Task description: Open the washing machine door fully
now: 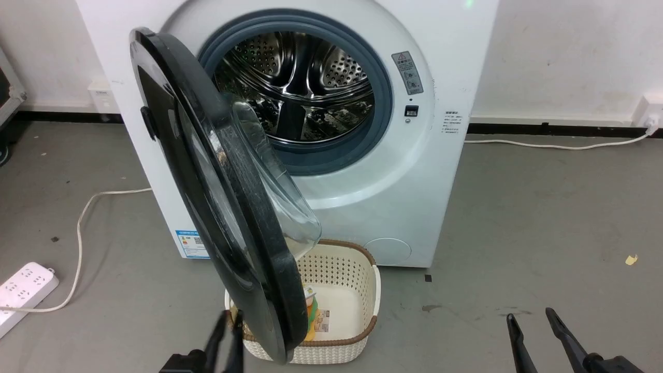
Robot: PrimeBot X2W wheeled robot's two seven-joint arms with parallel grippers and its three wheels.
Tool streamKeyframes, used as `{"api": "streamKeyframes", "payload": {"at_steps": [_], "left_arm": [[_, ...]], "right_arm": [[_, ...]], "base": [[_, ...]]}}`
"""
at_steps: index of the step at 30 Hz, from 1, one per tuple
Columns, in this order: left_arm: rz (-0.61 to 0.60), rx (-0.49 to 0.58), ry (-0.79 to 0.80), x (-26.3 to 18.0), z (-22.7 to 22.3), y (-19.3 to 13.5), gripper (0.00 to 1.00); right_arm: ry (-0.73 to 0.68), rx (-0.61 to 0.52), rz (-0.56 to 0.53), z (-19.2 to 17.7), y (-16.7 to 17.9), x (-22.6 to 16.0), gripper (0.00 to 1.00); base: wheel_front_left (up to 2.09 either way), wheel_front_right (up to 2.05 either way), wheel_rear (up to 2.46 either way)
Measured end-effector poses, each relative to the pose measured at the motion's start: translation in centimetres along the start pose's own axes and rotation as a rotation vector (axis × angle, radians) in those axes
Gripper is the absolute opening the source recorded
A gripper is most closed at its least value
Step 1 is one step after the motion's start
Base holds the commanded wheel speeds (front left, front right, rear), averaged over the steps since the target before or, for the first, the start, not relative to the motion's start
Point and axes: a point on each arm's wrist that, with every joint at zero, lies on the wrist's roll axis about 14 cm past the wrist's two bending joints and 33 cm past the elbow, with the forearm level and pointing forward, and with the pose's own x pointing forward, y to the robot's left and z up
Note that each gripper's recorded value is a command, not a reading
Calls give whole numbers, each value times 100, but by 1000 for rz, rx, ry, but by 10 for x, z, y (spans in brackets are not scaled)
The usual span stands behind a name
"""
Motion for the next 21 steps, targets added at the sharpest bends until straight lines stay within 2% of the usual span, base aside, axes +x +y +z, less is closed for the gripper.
{"api": "streamKeyframes", "payload": {"at_steps": [5, 10, 11, 12, 13, 14, 15, 17, 18, 21], "left_arm": [[3, -3, -14, 0, 4, 2, 0], [56, -35, -107, 5, 34, 16, 0], [106, -73, -200, 8, 64, 29, 0], [106, -73, -200, 8, 64, 29, 0], [127, -82, -325, 10, 104, 35, 0], [127, -82, -325, 10, 104, 35, 0], [124, -83, -394, 11, 126, 35, 0], [98, -76, -526, 9, 168, 27, 0], [59, -66, -637, 4, 202, 15, 0], [6, -55, -713, -1, 225, -3, 0]], "right_arm": [[5, 6, 11, -2, 4, 1, 100], [10, 12, 11, -3, 5, 1, 100], [10, 13, 13, -4, 6, 0, 100], [10, 13, 13, -4, 6, 0, 100], [10, 15, 13, -4, 6, 0, 100], [10, 15, 13, -4, 6, 0, 100], [10, 15, 11, -3, 5, 0, 100], [9, 17, 8, -4, 5, -1, 100], [11, 18, 6, -4, 4, -2, 100], [12, 18, 4, -4, 4, -4, 100]], "base": [[0, 0, 0], [0, 0, 0], [0, 0, 0], [0, 0, 0], [0, 0, 0], [0, 0, 0], [0, 0, 0], [0, 0, 0], [0, 0, 0], [0, 0, 0]]}}
